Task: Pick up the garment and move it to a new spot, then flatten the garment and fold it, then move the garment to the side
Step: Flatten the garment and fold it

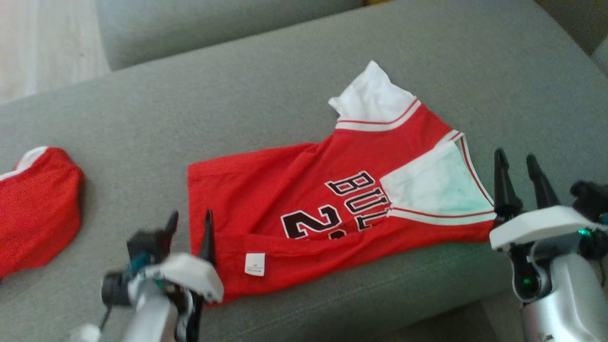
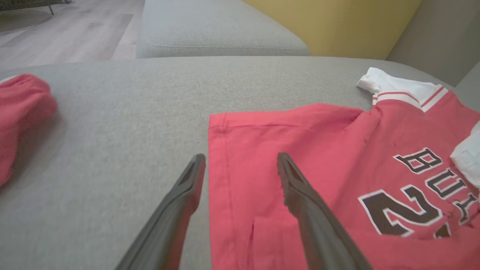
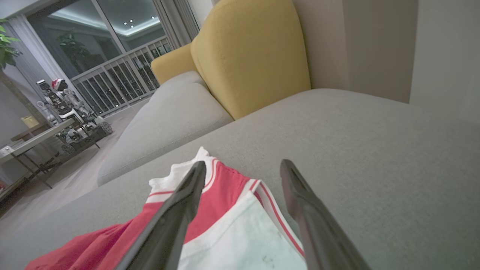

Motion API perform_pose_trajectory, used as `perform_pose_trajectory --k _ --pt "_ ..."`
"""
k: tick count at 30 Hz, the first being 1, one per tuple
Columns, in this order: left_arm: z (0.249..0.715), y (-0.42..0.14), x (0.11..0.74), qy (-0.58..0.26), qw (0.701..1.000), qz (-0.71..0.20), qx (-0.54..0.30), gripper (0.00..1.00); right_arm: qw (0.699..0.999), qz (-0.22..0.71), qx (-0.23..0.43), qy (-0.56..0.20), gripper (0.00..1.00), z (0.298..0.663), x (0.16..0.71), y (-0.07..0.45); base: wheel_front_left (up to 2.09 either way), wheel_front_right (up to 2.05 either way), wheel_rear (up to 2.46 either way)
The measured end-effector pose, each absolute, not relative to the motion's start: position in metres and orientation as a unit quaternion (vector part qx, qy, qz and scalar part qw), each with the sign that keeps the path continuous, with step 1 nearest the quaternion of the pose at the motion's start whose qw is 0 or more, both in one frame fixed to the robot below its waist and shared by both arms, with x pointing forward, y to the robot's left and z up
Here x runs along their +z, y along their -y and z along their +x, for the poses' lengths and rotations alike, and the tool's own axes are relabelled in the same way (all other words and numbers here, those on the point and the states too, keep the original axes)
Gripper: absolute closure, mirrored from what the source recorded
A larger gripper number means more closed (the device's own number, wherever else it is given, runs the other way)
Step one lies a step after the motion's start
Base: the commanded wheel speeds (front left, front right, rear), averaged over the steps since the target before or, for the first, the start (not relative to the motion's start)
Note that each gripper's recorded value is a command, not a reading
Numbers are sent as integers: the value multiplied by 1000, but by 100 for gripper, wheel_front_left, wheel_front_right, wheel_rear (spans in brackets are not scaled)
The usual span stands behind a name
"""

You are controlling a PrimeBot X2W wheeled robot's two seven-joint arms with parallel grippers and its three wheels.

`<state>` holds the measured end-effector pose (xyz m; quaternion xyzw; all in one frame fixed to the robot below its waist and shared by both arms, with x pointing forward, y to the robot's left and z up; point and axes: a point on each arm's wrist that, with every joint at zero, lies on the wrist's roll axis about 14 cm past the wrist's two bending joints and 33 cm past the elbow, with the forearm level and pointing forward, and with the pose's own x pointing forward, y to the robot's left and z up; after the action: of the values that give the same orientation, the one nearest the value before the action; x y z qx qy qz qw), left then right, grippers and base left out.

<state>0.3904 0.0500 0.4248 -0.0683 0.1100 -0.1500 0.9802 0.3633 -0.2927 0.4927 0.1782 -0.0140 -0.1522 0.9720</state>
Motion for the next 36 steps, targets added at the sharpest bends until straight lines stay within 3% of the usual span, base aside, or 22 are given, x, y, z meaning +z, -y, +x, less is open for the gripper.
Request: perform_pose_trajectory --k 8,15,21,22,25,36 --pt "452 -39 405 -141 976 -8 -167 0 972 169 -161 31 0 359 509 304 0 0 0" --pt "463 -33 372 -192 965 14 -181 0 971 158 -177 26 0 350 507 314 0 0 0" --pt "474 -31 376 -185 966 10 -182 0 972 157 -174 23 0 354 507 312 0 0 0" --pt "475 -32 377 -183 966 9 -180 4 972 157 -173 22 0 355 506 311 0 0 0" --pt "474 -35 375 -187 966 8 -176 100 973 157 -168 20 0 358 505 308 0 0 0" --pt "490 -44 406 -137 977 -38 -158 100 977 154 -148 9 0 370 500 296 0 0 0"
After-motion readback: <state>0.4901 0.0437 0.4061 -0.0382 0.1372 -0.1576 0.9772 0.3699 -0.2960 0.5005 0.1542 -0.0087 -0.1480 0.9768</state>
